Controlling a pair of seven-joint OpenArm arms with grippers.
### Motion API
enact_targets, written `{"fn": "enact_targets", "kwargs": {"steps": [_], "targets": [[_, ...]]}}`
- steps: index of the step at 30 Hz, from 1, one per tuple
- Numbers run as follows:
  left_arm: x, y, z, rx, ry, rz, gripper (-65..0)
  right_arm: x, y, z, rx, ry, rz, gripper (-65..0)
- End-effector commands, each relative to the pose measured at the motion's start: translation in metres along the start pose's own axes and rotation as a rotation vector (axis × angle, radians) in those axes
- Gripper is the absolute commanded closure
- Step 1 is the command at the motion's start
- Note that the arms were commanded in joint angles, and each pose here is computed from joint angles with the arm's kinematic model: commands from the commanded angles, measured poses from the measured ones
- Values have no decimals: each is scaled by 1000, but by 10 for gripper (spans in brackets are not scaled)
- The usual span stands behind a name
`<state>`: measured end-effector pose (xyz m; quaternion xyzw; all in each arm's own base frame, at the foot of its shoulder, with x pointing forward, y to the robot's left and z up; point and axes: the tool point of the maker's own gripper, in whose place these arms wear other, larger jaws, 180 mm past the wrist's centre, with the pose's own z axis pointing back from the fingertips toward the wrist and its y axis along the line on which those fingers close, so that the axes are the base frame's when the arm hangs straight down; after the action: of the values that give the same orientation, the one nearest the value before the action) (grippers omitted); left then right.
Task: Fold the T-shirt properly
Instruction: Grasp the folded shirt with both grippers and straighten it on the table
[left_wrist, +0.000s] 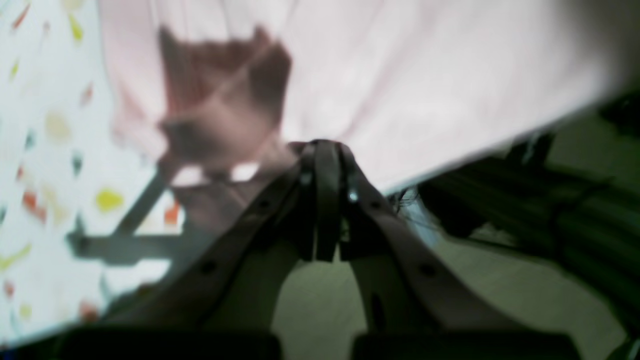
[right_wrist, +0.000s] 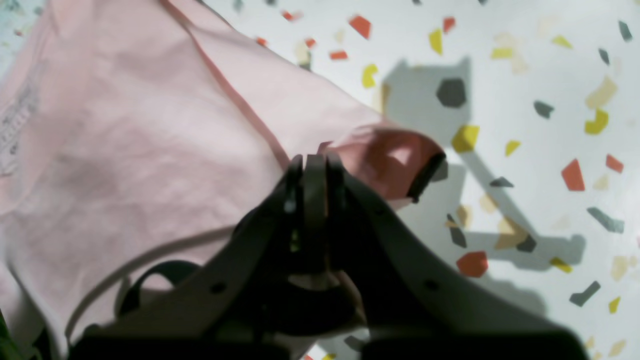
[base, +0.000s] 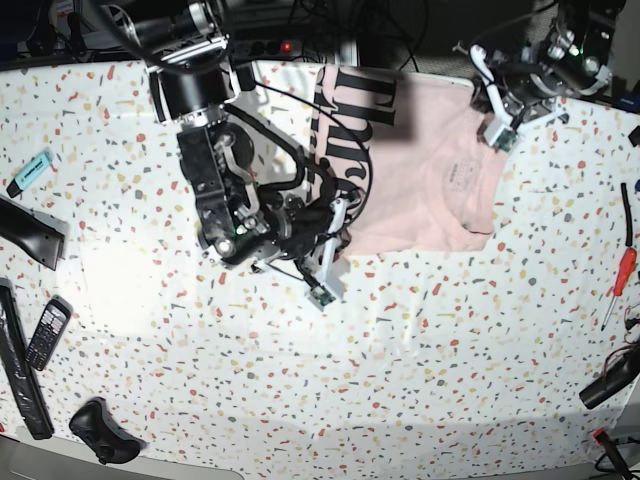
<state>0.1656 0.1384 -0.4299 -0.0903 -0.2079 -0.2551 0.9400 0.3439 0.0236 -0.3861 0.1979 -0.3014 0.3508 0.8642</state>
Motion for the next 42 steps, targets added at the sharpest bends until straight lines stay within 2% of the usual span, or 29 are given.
{"fn": "enact_targets", "kwargs": {"steps": [1, 4, 8, 13, 17, 24, 29, 32, 38, 42], "targets": [[-7, 4, -9, 10, 33, 24, 0, 14, -8, 6, -18, -35, 22, 0], [-3, 18, -28, 40, 36, 53, 0, 1, -23, 12, -57, 7, 28, 0], [20, 34, -46, 61, -23, 87, 0, -16, -47, 24, -107, 46, 8, 0], [63, 59, -62, 103, -127, 102, 0, -20, -75, 43, -147, 11, -79, 0], [103, 76, -71, 128, -225, 109, 0, -27, -79, 49, -145, 6, -114, 0], [165, 107, -60, 207, -370, 55, 0, -43, -56, 48, -118, 5, -116, 0], [184, 118, -52, 221, -350, 53, 0, -42, -27, 51, -46, -49, -131, 0], [191, 121, -47, 229, -339, 46, 0, -43, -7, 48, -3, -52, -108, 0], [213, 114, -21, 250, -377, -2, 0, -40, 42, 35, 144, -48, -74, 0], [227, 116, 7, 288, -410, -51, 0, -34, 49, 35, 153, -58, -57, 0]]}}
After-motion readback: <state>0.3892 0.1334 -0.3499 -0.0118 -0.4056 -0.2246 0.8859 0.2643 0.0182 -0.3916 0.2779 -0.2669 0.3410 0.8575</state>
